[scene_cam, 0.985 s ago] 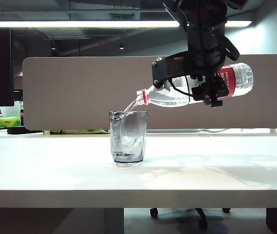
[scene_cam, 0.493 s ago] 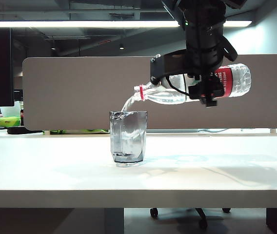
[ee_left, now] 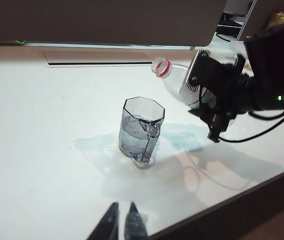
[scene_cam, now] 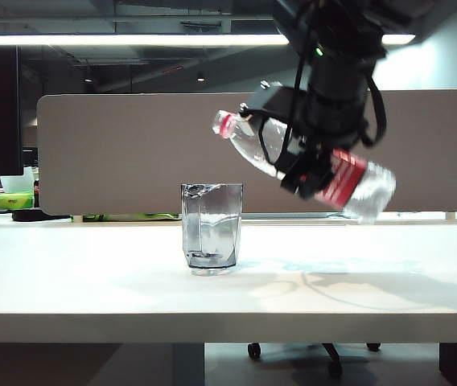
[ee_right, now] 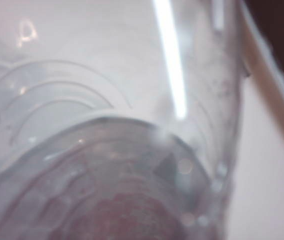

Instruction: Pick up the mineral water bottle on the table and pour water into the mug until it's half full.

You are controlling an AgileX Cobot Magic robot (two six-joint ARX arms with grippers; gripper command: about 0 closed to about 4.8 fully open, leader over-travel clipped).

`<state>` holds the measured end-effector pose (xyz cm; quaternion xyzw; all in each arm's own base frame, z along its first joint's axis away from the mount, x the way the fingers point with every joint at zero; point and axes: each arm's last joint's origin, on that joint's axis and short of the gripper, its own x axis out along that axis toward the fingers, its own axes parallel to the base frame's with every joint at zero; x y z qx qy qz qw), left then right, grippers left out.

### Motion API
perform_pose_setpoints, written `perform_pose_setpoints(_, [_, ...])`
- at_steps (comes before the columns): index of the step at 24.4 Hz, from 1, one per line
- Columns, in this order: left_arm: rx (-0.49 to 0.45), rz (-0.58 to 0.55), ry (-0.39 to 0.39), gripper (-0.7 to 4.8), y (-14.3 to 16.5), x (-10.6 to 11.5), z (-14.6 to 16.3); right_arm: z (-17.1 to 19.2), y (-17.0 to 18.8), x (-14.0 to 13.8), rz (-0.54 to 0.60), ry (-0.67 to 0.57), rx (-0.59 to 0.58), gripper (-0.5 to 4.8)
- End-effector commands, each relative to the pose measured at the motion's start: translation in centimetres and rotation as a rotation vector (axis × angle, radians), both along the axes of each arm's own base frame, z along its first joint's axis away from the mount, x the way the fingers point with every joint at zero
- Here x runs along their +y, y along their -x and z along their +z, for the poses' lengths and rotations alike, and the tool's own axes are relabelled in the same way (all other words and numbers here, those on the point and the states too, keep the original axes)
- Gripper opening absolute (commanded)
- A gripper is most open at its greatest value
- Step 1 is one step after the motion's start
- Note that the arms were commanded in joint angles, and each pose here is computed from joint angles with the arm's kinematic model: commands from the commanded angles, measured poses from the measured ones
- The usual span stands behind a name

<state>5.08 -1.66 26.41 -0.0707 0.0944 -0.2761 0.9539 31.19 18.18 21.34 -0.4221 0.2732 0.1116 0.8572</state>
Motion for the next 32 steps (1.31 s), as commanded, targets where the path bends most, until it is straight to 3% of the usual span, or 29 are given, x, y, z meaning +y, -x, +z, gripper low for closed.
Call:
perform_pose_setpoints(1, [-0.010,-0.004,0.000,0.21,0.0,0.0,0.1,-1.3,-0.1,-1.0,-0.066,-0.347,-0.073,2.63])
perform_pose_setpoints(6, [-0.010,-0.004,0.000,0.22,0.0,0.0,0.1,-3.0,0.3,-2.8,-0.063,-0.664,-0.198,2.60])
perform_pose_setpoints(7, [-0.010,-0.004,0.000,0.22,0.0,0.0,0.1,-3.3,0.7,-3.5,-0.056,-0.774,-0.271,2.59])
perform_pose_setpoints(11, [-0.010,-0.004,0.000,0.22,0.0,0.0,0.1,-3.9,0.8,-4.4,-0.056,-0.961,-0.374,2.50])
perform_pose_setpoints(16, [-0.009,-0.004,0.000,0.21,0.0,0.0,0.1,-6.1,-0.1,-4.4,-0.035,-0.992,-0.413,2.50])
perform_pose_setpoints(21, [-0.010,-0.004,0.000,0.22,0.0,0.0,0.1,-8.4,-0.4,-4.3,-0.049,-0.974,-0.381,2.56])
perform_pose_setpoints(22, [-0.010,-0.004,0.000,0.21,0.0,0.0,0.1,-8.6,-0.4,-4.2,-0.051,-0.970,-0.374,2.78])
perform_pose_setpoints(25, [-0.010,-0.005,0.000,0.21,0.0,0.0,0.1,-9.0,-0.4,-4.2,-0.060,-0.958,-0.352,4.79])
perform_pose_setpoints(32, [-0.010,-0.004,0.000,0.22,0.0,0.0,0.1,-8.3,1.8,-5.2,-0.066,-0.949,-0.353,4.79])
